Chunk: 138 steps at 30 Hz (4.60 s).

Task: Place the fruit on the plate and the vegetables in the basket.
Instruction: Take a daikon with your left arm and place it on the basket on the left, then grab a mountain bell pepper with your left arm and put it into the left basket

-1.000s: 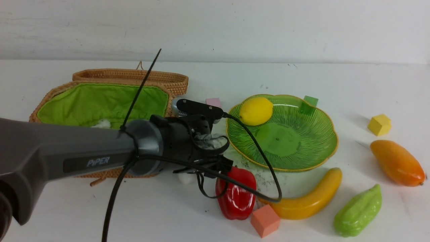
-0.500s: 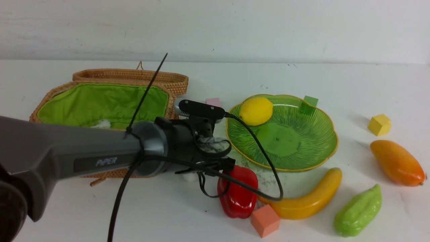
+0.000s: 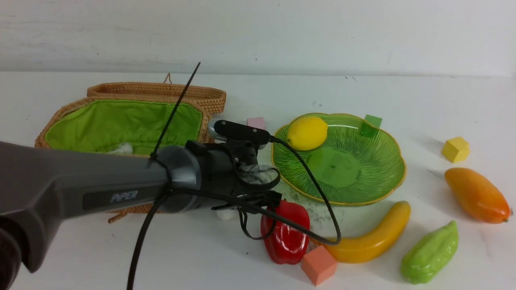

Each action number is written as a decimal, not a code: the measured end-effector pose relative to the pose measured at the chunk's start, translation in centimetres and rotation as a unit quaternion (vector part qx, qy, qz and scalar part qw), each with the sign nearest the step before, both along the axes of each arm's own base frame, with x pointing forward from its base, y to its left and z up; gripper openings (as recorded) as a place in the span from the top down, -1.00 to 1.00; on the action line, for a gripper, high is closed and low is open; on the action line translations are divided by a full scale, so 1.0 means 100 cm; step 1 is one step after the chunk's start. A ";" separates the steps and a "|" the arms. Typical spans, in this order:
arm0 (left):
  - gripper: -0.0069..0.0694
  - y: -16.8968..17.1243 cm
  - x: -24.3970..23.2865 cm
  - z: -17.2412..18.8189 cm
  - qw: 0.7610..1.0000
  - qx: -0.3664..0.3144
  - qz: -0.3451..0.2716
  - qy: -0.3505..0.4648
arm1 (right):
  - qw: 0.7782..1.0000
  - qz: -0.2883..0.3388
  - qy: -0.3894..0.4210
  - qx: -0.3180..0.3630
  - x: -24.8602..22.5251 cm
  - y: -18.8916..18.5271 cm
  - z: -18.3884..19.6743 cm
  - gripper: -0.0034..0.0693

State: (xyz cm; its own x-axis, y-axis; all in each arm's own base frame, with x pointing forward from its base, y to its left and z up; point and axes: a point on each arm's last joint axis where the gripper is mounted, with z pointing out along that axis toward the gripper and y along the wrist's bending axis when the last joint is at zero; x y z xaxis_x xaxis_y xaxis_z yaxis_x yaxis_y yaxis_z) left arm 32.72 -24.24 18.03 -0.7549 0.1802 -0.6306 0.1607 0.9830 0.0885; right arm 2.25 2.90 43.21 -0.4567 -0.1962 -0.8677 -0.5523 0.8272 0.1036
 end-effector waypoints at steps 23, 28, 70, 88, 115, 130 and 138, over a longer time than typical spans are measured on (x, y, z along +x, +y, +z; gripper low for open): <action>-0.37 0.033 -0.070 0.168 0.945 0.124 -0.253 -0.164 | 0.998 0.031 -0.059 -0.013 0.002 0.003 0.006 0.26; -0.37 0.096 -0.056 0.187 0.928 0.195 -0.280 -0.150 | 0.995 0.055 -0.081 -0.012 0.001 0.006 0.009 0.26; -0.25 0.193 -0.016 0.180 0.979 0.001 -0.169 -0.115 | 0.995 0.069 -0.068 0.004 -0.002 0.009 0.009 0.26; 0.52 -0.009 -0.115 0.107 0.970 -0.080 -0.150 0.175 | 0.996 0.086 -0.013 -0.032 -0.008 0.007 -0.002 0.26; -0.88 -0.046 -0.069 0.033 0.986 -0.104 -0.069 0.113 | 0.996 0.076 -0.015 -0.043 -0.006 0.005 -0.003 0.26; -0.83 -0.052 -0.060 0.016 0.988 -0.107 -0.061 0.092 | 0.996 0.077 -0.016 -0.044 -0.006 0.005 -0.002 0.26; -0.71 -0.053 -0.056 0.003 0.991 -0.084 -0.063 0.087 | 0.996 0.075 -0.018 -0.047 -0.006 0.005 -0.003 0.26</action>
State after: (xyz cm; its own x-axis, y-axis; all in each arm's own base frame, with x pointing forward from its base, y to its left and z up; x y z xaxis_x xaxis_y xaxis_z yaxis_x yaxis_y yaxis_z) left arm 27.14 -29.52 18.37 -0.8332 0.1832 -0.5217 0.2812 0.9528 -0.1145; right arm 1.65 3.38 42.94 -0.3856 -0.3414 -0.8572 -0.6728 0.7398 0.0080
